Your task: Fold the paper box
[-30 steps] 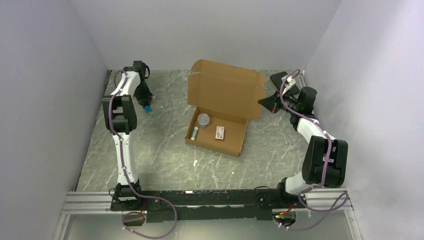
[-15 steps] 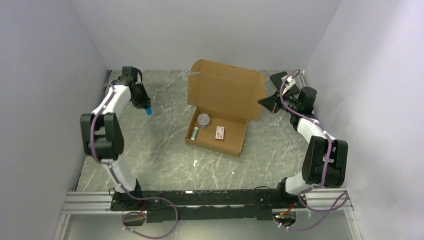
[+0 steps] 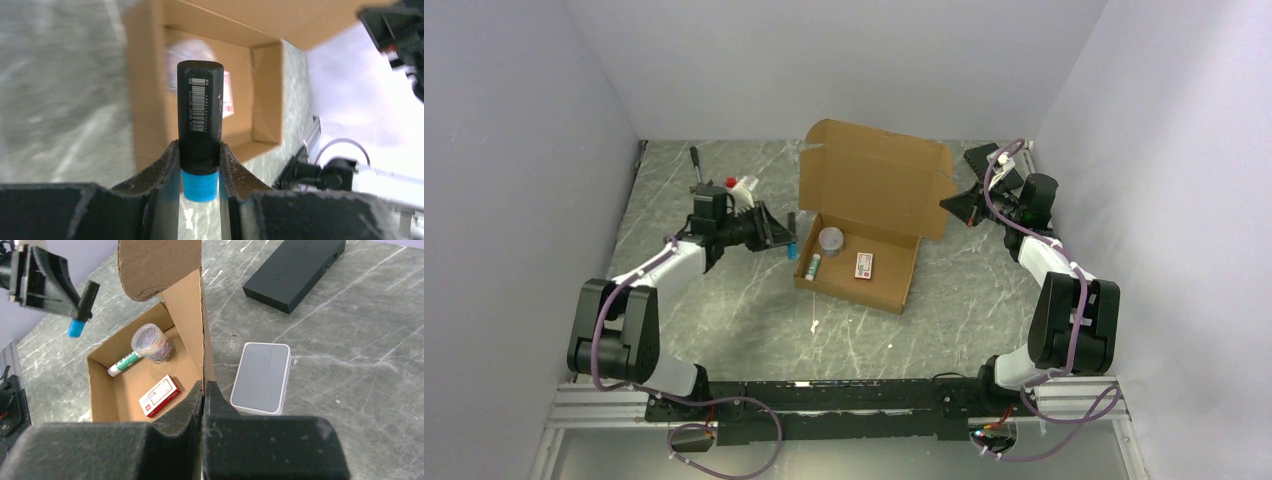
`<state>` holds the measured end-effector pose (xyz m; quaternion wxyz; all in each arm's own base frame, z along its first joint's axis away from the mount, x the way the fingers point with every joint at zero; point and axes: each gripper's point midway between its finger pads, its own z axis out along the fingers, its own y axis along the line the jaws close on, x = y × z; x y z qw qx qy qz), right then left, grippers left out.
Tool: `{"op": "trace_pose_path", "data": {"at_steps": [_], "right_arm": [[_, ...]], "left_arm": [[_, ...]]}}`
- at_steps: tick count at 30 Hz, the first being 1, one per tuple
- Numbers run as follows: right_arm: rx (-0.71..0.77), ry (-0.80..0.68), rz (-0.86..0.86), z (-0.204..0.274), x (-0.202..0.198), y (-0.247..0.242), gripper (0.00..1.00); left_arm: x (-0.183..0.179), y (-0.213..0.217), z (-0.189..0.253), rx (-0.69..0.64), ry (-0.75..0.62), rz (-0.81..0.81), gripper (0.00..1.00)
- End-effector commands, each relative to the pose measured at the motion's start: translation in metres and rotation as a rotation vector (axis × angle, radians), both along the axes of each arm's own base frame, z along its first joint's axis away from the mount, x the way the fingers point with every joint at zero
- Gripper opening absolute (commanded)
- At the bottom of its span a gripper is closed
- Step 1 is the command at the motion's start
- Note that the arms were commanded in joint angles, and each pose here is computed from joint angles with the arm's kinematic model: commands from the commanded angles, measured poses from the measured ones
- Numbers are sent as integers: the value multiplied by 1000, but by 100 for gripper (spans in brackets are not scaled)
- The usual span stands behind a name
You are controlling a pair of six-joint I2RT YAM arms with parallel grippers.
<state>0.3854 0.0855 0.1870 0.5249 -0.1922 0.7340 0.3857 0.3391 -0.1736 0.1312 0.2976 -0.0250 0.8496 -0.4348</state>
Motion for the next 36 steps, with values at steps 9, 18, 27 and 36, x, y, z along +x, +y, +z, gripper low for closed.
{"op": "trace_pose_path", "data": {"at_steps": [9, 18, 27, 36], "right_arm": [[-6, -84, 41, 22, -1, 5, 0], [-3, -84, 45, 22, -1, 6, 0], [0, -86, 49, 22, -2, 7, 0], [0, -90, 49, 24, -2, 7, 0]], "left_arm": [[-40, -130, 36, -131, -216, -250, 0], [-34, -192, -5, 78, -185, -279, 0], [-39, -229, -39, 255, -161, -308, 9], [-46, -240, -61, 343, -122, -313, 37]]}}
